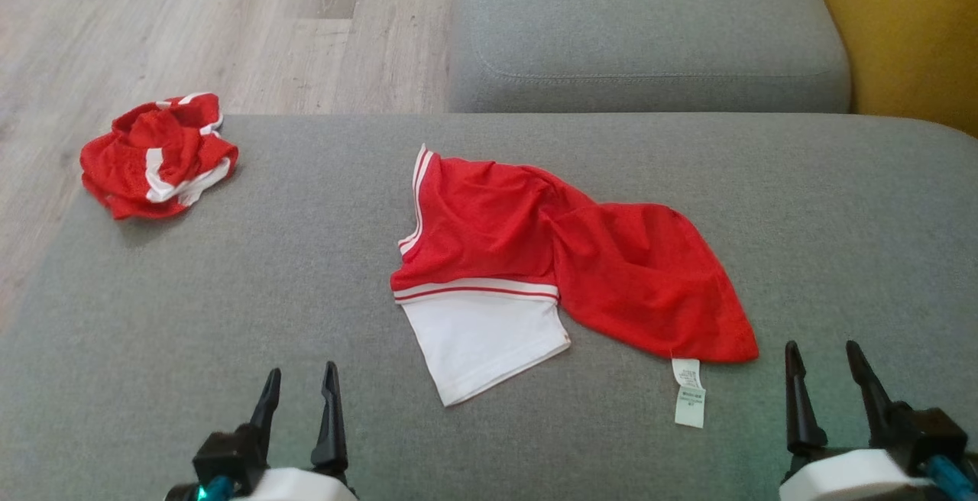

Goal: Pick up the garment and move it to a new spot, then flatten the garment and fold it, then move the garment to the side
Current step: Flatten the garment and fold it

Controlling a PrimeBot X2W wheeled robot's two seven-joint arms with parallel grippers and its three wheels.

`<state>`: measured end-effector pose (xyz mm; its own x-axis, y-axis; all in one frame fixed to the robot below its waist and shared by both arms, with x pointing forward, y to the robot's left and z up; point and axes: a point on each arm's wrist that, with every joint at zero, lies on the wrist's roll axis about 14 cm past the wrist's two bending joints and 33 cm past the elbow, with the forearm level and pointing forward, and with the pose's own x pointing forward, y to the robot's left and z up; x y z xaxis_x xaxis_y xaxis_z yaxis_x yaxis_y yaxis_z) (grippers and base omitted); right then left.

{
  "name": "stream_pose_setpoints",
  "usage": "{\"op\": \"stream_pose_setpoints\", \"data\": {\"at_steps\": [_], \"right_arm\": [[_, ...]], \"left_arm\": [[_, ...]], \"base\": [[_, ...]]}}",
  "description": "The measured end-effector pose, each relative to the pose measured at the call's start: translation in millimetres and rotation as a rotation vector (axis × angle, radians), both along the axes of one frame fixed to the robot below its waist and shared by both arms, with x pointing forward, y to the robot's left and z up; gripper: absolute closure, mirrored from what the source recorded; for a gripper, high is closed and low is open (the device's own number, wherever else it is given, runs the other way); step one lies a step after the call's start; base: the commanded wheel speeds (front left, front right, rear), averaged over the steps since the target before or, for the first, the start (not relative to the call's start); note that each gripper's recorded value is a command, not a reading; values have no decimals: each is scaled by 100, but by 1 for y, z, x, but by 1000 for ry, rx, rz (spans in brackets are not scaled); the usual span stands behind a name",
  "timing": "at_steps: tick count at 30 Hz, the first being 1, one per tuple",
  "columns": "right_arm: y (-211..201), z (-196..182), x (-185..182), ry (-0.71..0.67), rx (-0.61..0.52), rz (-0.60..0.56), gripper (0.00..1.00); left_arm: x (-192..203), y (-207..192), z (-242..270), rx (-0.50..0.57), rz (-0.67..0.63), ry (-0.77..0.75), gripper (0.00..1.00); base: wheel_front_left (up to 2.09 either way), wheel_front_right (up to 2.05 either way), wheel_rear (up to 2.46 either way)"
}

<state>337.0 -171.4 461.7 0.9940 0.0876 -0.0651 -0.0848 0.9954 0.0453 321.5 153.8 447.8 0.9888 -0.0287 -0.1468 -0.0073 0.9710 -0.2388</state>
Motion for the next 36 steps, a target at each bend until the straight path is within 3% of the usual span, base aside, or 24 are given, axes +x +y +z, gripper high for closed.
{"op": "stream_pose_setpoints", "data": {"at_steps": [24,36], "right_arm": [[1,-17,-5,53,2,3,0],[-7,-19,5,64,8,-28,0]], "left_arm": [[-4,-13,-5,26,-62,40,0],[8,-89,-48,55,-305,249,0]], "base": [[0,0,0],[0,0,0]]}}
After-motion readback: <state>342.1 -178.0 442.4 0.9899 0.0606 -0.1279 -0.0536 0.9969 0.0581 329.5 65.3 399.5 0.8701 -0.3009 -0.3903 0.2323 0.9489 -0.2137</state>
